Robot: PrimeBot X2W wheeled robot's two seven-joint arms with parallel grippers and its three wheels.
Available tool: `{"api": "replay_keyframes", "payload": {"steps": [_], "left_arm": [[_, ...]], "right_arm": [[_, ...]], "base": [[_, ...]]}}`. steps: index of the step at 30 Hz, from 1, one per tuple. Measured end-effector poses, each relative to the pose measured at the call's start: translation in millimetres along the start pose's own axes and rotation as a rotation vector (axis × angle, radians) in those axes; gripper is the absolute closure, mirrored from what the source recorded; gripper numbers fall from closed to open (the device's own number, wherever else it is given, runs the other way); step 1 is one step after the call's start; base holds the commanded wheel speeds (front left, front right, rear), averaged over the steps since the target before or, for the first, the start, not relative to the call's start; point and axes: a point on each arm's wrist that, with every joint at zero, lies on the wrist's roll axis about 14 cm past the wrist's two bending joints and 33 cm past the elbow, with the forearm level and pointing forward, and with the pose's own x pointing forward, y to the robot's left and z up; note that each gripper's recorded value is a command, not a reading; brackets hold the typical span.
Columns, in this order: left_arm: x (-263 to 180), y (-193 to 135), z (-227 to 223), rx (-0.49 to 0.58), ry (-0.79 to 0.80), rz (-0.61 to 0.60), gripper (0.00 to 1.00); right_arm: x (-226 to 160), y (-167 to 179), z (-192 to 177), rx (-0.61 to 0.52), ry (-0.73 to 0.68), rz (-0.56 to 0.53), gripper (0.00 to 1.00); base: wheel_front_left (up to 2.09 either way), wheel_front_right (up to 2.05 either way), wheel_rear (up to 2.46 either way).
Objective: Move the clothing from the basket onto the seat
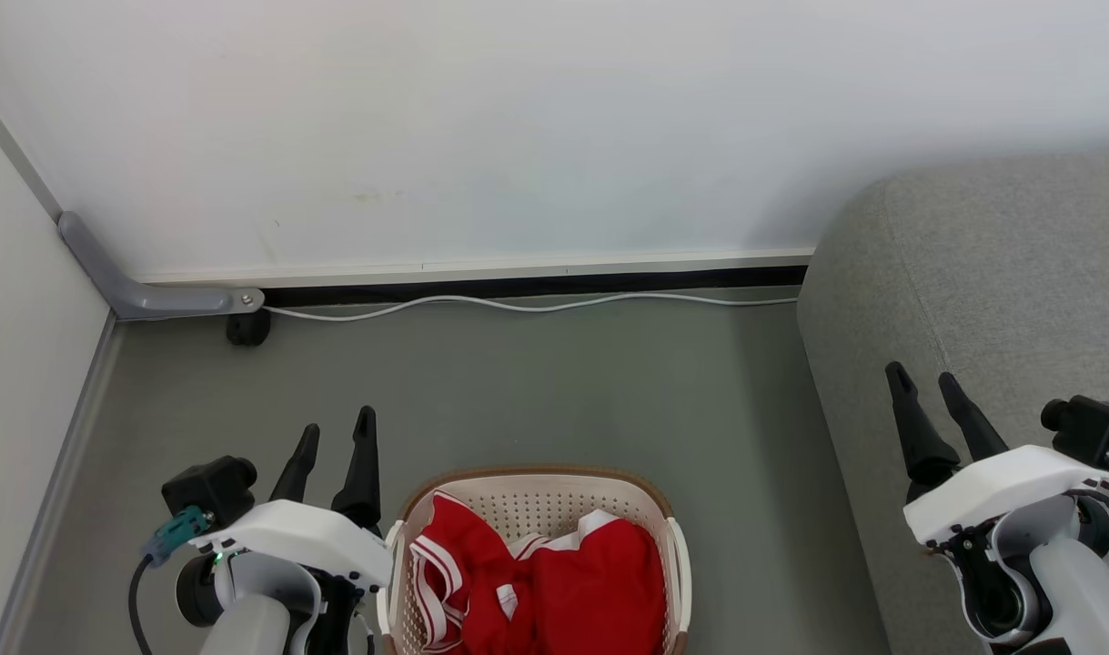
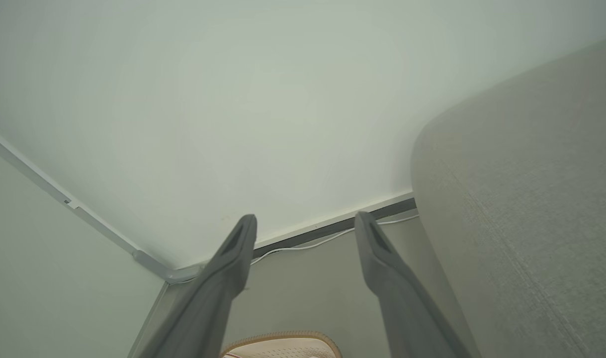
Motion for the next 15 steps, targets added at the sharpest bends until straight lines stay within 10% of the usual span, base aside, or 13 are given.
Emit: {"api": "replay_keyframes", "payload": {"steps": [15], "left_arm": [[3.8, -2.8, 0.1, 0.177, -0.016, -0.007, 0.0]], "right_arm": [[9.0, 8.3, 6.9, -0.189, -0.01, 0.052, 0.0]], "base": [[0.0, 0.0, 0.0]]}}
